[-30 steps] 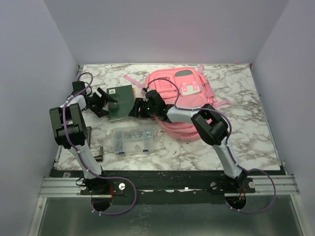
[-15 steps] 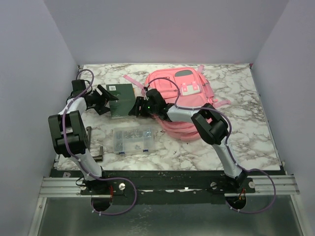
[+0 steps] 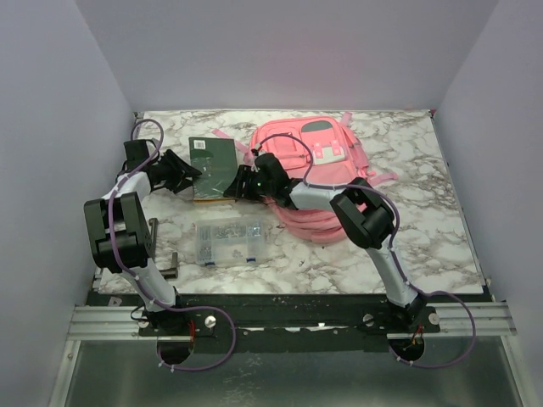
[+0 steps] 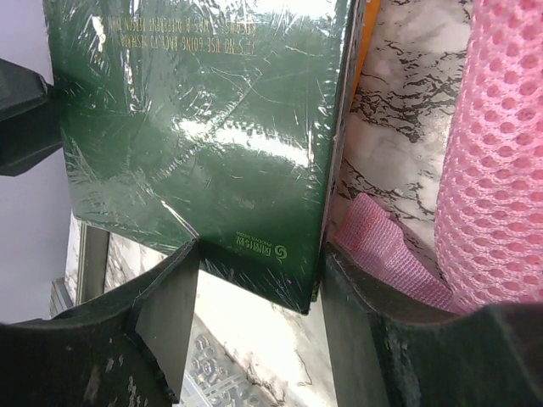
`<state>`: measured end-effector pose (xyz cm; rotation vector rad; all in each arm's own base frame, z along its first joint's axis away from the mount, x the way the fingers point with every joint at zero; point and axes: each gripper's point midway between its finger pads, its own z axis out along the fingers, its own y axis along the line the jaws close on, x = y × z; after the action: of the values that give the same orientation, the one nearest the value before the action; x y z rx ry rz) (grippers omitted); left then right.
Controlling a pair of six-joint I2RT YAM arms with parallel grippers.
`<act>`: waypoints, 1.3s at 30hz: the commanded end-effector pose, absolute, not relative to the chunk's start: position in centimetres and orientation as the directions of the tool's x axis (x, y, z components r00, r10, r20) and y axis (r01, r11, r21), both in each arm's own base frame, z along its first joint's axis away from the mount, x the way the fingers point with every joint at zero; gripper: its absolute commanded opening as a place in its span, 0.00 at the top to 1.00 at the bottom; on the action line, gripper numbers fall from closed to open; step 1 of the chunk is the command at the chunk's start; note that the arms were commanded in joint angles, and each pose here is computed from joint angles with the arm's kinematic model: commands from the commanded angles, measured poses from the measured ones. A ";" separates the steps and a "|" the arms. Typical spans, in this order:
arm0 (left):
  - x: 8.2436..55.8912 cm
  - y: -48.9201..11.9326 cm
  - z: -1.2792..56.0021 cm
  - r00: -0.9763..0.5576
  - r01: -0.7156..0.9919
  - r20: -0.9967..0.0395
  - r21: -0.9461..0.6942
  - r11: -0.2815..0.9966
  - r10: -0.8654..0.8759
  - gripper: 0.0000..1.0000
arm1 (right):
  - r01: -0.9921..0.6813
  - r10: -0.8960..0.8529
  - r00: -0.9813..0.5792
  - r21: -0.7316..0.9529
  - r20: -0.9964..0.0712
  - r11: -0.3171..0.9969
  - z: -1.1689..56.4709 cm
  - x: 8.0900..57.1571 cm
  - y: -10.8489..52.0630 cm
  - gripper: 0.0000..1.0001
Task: Pack the student bag
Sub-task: Pick up the book from the center of the board.
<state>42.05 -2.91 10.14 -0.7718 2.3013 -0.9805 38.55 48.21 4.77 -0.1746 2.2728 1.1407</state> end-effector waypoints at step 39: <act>39.8 -11.4 14.3 -0.867 -0.031 -0.218 -0.875 0.483 -0.449 0.87 | -0.542 0.119 -0.793 0.781 -0.598 0.312 13.1 34.3 47.2 0.38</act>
<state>41.37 -10.11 13.39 -0.4058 2.2573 -1.3290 33.56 46.00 5.63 -0.3043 2.2300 1.4215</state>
